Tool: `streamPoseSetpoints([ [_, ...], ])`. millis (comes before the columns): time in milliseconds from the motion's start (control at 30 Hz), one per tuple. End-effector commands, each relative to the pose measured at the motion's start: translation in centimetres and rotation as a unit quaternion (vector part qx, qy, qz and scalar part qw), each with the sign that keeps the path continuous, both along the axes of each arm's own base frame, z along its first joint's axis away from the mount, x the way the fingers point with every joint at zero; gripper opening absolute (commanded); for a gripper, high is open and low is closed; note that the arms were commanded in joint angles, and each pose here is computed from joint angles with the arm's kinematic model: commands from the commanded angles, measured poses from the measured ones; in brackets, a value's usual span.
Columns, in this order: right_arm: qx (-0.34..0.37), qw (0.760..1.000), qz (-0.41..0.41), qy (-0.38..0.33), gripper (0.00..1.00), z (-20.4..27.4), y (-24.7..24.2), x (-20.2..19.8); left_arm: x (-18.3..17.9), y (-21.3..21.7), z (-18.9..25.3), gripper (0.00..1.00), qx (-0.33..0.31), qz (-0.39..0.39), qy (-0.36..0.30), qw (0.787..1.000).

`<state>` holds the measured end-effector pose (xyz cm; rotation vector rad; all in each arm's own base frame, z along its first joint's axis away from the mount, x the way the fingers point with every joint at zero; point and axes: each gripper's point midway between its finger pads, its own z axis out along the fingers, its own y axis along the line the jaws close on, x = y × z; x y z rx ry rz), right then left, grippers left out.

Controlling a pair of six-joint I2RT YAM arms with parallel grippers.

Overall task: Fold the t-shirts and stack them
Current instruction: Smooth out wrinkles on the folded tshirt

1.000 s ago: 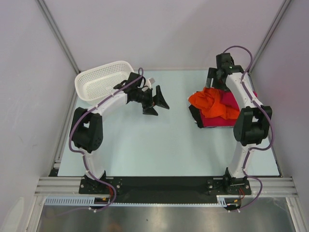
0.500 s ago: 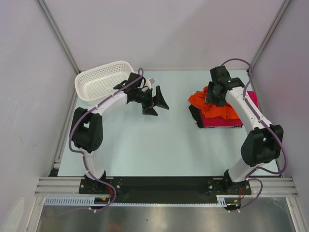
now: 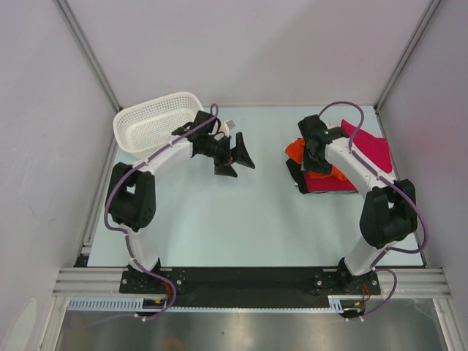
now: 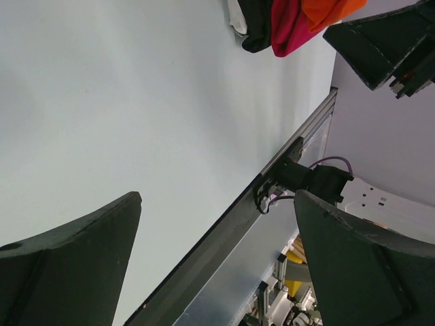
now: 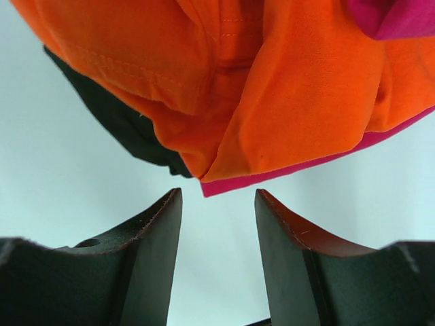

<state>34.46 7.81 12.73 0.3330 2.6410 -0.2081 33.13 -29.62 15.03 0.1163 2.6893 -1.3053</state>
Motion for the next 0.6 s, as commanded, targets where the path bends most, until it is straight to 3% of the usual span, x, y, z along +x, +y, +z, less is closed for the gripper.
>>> streamPoseSetpoints([
  [0,-0.045,0.998,-0.024,-0.026,0.51,0.2,-1.1,1.2,-0.7,0.5,2.5,1.00,-0.010,-0.015,-0.040,0.999],
  [233,-0.098,0.994,-0.031,-0.023,0.50,-1.3,-2.5,2.3,-0.4,0.8,2.6,1.00,-0.008,-0.011,-0.041,0.999],
  [267,-0.098,0.994,-0.030,-0.023,0.42,-1.5,-2.4,2.4,-0.3,0.8,2.6,1.00,-0.007,-0.011,-0.042,0.999],
  [300,-0.101,0.994,-0.028,-0.022,0.25,-1.6,-2.4,2.5,-0.3,0.8,2.7,1.00,-0.008,-0.012,-0.041,0.999],
  [500,-0.098,0.995,-0.006,-0.001,0.00,-2.6,-1.2,1.6,-0.4,0.9,2.5,0.99,-0.006,-0.013,-0.038,0.999],
  [567,-0.091,0.996,0.003,-0.005,0.00,-2.1,-0.5,1.2,-0.3,1.0,2.5,1.00,-0.005,-0.012,-0.039,0.999],
])
